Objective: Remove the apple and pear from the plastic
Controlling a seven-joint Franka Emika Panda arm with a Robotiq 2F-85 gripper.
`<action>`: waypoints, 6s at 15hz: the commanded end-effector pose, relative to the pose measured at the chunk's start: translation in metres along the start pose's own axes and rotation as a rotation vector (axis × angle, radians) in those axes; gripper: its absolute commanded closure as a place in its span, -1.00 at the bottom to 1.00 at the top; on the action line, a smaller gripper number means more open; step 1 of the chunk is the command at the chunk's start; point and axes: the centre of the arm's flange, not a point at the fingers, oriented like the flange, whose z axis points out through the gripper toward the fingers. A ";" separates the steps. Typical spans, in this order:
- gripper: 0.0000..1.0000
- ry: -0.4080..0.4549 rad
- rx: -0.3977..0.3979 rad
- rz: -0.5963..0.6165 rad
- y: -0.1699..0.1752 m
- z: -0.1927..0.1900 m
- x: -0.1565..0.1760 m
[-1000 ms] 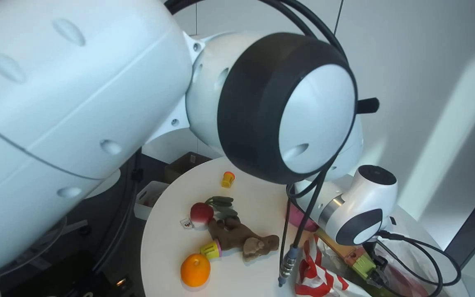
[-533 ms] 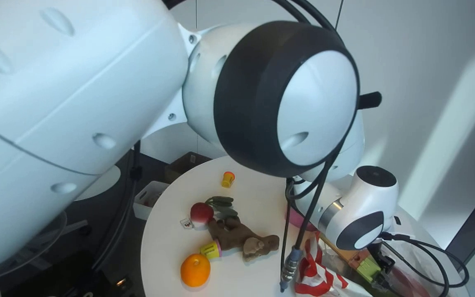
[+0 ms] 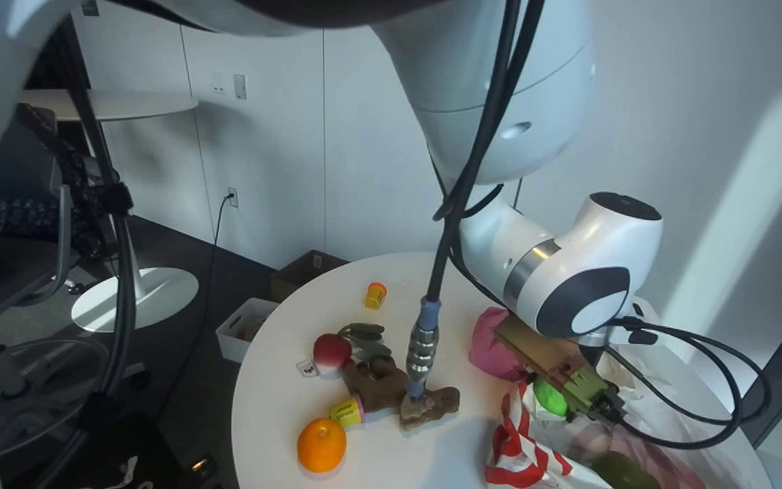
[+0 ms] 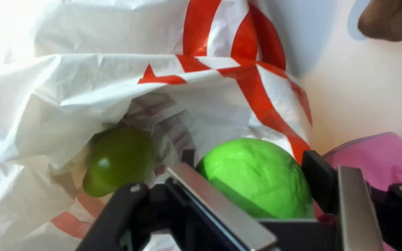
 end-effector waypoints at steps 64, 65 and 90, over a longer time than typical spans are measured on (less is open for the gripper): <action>0.08 0.401 -0.121 0.105 -0.007 -0.007 -0.028; 0.08 0.381 -0.092 0.064 -0.025 -0.008 -0.033; -1.00 0.043 -0.025 -0.155 -0.098 0.000 -0.093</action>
